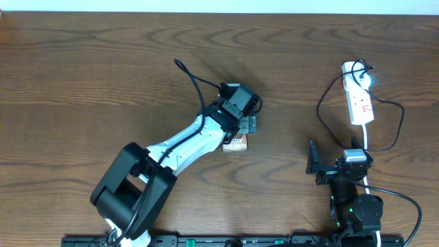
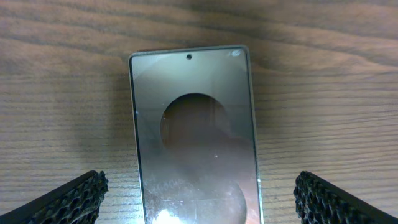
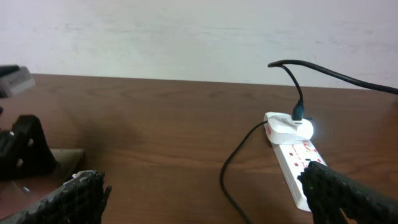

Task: Plug charger to phone and switch on socket
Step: 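Lower the left gripper and close it on the phone's bottom edge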

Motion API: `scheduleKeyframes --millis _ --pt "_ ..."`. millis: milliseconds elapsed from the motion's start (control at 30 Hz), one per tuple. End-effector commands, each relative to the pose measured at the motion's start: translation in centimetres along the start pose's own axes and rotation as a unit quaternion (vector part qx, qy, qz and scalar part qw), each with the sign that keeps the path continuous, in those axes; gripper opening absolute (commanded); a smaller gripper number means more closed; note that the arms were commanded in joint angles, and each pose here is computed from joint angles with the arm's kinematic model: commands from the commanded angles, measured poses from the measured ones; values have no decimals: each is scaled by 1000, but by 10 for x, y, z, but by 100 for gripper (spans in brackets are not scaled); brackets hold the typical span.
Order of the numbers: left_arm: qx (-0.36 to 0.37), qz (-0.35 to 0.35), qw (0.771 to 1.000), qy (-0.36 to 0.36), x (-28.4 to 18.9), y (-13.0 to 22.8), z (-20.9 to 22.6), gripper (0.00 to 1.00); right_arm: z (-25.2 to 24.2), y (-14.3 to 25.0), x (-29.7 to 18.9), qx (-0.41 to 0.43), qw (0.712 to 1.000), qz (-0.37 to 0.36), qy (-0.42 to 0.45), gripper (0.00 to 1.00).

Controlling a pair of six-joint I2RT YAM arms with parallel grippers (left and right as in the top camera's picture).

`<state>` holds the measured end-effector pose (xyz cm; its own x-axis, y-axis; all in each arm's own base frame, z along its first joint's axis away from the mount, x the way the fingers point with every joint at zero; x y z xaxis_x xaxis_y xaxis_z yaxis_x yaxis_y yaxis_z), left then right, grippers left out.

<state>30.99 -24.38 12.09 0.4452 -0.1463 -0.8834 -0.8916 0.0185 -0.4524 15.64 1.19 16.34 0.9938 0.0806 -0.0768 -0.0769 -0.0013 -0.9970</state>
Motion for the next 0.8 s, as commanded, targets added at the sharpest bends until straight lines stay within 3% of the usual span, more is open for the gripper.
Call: scheduleKeyframes --millis 0,367,767 --pt "-4 -2 1000 -7 6 -2 -2 98 -1 1 0 -4 1000 2 4 99" --pt "4 54 998 15 33 17 -7 98 -1 1 0 -4 1000 2 4 99" --pt "-11 103 994 -22 64 41 2 100 -1 1 0 -4 1000 2 4 99"
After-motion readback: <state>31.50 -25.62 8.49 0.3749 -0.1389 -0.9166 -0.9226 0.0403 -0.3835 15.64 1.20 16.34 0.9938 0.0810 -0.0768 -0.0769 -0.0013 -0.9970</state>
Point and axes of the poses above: each gripper's point midway between its finger pads, its own x axis out along the fingers, its own z axis along the line the jaws close on, y = z × x, the point moved 9 cm from there along -x, back along the fingers, and after that the axes turned 2 degrees about x, right-handed, at the moved point
